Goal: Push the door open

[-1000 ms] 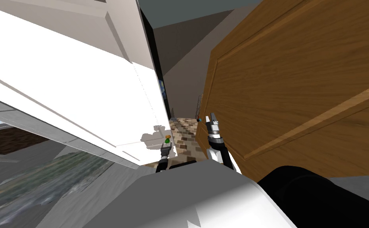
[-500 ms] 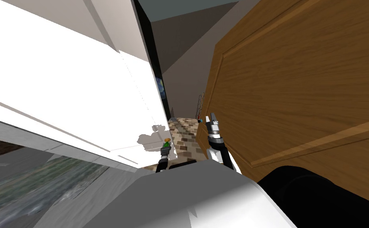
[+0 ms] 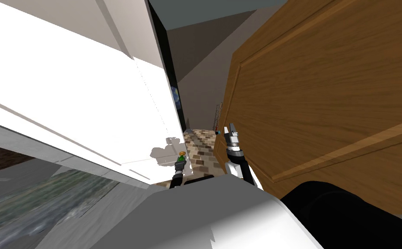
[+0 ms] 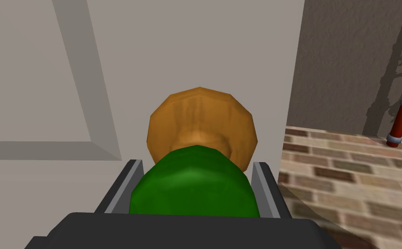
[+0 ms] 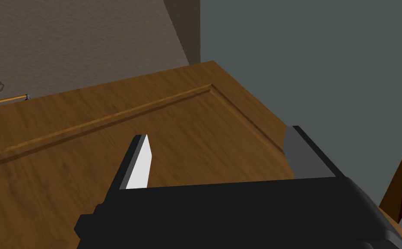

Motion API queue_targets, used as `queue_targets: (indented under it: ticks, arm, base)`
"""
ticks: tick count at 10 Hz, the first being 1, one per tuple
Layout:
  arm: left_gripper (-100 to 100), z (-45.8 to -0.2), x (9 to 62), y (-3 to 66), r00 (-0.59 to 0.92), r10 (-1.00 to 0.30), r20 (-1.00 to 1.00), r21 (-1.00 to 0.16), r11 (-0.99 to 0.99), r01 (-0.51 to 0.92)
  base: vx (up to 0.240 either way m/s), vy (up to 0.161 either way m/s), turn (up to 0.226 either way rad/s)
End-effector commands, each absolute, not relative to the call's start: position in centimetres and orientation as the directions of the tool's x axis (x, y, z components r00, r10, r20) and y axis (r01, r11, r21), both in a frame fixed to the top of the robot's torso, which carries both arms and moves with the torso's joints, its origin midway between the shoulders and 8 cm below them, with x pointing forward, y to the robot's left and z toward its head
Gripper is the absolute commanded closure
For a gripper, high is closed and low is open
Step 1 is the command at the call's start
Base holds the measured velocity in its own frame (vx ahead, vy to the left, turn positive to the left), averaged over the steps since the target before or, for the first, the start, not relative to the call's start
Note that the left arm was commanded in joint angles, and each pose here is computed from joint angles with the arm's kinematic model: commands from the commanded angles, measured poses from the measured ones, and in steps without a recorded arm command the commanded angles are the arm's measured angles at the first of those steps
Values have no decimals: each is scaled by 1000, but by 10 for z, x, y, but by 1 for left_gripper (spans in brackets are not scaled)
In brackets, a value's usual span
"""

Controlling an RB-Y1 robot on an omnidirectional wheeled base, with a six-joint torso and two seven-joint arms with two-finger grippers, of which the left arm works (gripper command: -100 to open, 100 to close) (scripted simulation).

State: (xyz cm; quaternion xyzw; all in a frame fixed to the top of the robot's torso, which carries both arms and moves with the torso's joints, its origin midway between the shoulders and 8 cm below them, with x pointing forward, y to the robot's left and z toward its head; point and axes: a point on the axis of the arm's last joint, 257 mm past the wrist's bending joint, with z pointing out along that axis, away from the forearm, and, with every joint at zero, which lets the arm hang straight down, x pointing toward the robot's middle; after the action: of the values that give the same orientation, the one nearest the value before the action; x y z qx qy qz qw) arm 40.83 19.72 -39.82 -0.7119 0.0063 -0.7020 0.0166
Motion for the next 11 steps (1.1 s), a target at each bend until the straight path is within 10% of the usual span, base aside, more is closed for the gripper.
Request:
queue_targets:
  ticks: [1, 11]
  arm:
    - [100, -394, 412, 207, 3, -42, 999, -42, -999, 34]
    - [100, -390, 418, 254, -3, -73, 997, -72, -986, 151]
  base:
    - [169, -36, 52]
    - [175, -33, 52]
